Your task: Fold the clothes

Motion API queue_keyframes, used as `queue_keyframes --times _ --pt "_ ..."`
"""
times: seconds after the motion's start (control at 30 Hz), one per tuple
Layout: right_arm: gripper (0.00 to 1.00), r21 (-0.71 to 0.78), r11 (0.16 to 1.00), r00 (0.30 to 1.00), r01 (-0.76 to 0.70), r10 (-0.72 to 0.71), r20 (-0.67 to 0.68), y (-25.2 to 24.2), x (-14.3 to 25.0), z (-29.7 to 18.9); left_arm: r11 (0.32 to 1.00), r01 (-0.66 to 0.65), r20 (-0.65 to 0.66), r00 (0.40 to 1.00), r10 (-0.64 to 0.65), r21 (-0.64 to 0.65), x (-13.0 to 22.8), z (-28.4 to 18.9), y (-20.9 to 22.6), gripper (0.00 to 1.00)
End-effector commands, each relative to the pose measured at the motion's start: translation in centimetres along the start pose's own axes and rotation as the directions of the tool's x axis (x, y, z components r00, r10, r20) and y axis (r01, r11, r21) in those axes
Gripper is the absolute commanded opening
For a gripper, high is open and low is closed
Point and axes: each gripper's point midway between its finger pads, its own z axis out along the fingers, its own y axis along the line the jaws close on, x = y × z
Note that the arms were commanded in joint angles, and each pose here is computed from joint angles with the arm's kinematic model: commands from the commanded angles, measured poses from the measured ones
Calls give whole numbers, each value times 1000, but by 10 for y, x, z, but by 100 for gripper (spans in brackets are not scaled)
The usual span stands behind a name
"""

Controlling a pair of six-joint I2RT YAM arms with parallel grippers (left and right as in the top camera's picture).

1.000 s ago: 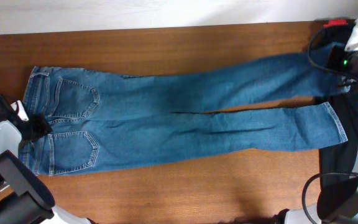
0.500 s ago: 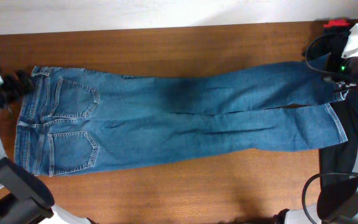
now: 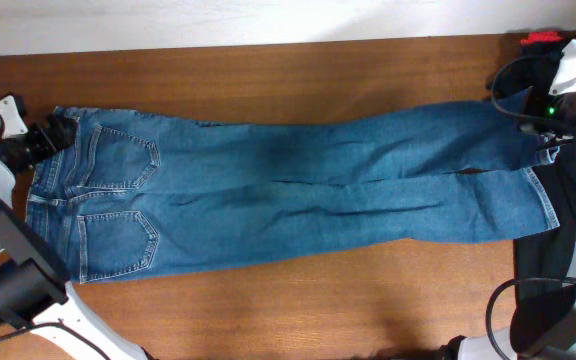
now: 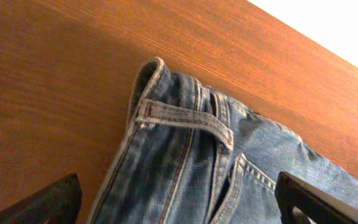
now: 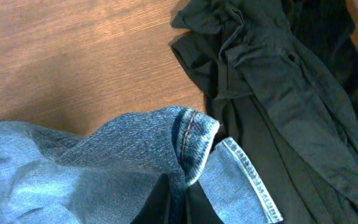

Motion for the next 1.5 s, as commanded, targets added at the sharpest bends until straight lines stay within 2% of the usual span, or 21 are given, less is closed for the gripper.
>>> queue_keyframes --times 0.0,0.13,0.23,0.3,0.33,0.37,0.4,0.43,0.57,0.67,0.83,1.07,1.13,1.17,1.2,1.27,1.3,1.4,1.43,1.47 --pt "4 27 1000 1000 -14 13 17 -7 -2 -7 997 -28 26 999 26 77 -3 11 -8 99" --pt "4 27 1000 1000 -14 13 14 -7 -1 -7 996 -39 41 998 36 78 -1 23 -2 99" --pt "4 26 1000 1000 -13 13 8 -7 0 -7 996 -14 3 1000 14 85 14 34 2 92" --pt "4 26 1000 1000 -13 13 6 -6 0 -7 996 5 -25 1000 -3 86 23 38 4 74" --pt "4 26 1000 1000 -13 13 7 -7 0 -7 996 6 -25 1000 -4 85 23 37 4 57" --pt "4 27 1000 1000 -13 13 8 -7 0 -7 996 5 -23 1000 -3 85 23 37 5 49" --pt "4 27 1000 1000 -14 14 17 -7 -2 -7 996 0 -13 1000 1 84 19 36 5 33" --pt "4 27 1000 999 -14 13 29 -7 -5 -6 996 3 -9 1000 -2 84 17 35 5 25" --pt "4 27 998 995 -53 51 88 -8 -21 -4 995 20 21 1000 -22 100 4 33 2 19" --pt "4 21 995 988 -97 94 124 -9 -33 7 990 62 93 993 -74 129 -20 28 -1 17" --pt "4 16 995 989 -100 98 115 -9 -38 38 987 96 151 982 -116 131 -36 24 3 17" --pt "4 -13 995 988 -97 98 117 -4 -44 63 987 119 130 983 -133 104 -30 26 8 19" --pt "4 -13 995 988 -97 98 119 -4 -45 63 987 119 130 983 -133 105 -30 26 8 27" --pt "4 -13 995 988 -97 98 115 -4 -44 63 987 119 131 983 -132 105 -30 26 8 50" --pt "4 -13 995 989 -97 98 113 -4 -43 63 987 119 131 983 -132 105 -30 26 8 54" --pt "4 -13 995 989 -97 98 110 -4 -42 63 988 118 131 983 -131 104 -31 26 8 70" --pt "4 -13 995 989 -97 98 109 -4 -42 63 988 116 134 983 -129 105 -31 26 8 86" --pt "4 -13 995 989 -97 98 109 -4 -42 63 989 105 149 982 -120 105 -35 25 8 87" --pt "4 -13 995 989 -97 98 111 -4 -42 63 989 103 151 981 -118 105 -35 25 7 93" --pt "4 -17 995 989 -95 97 113 -3 -43 63 989 101 153 981 -117 105 -36 25 7 95"
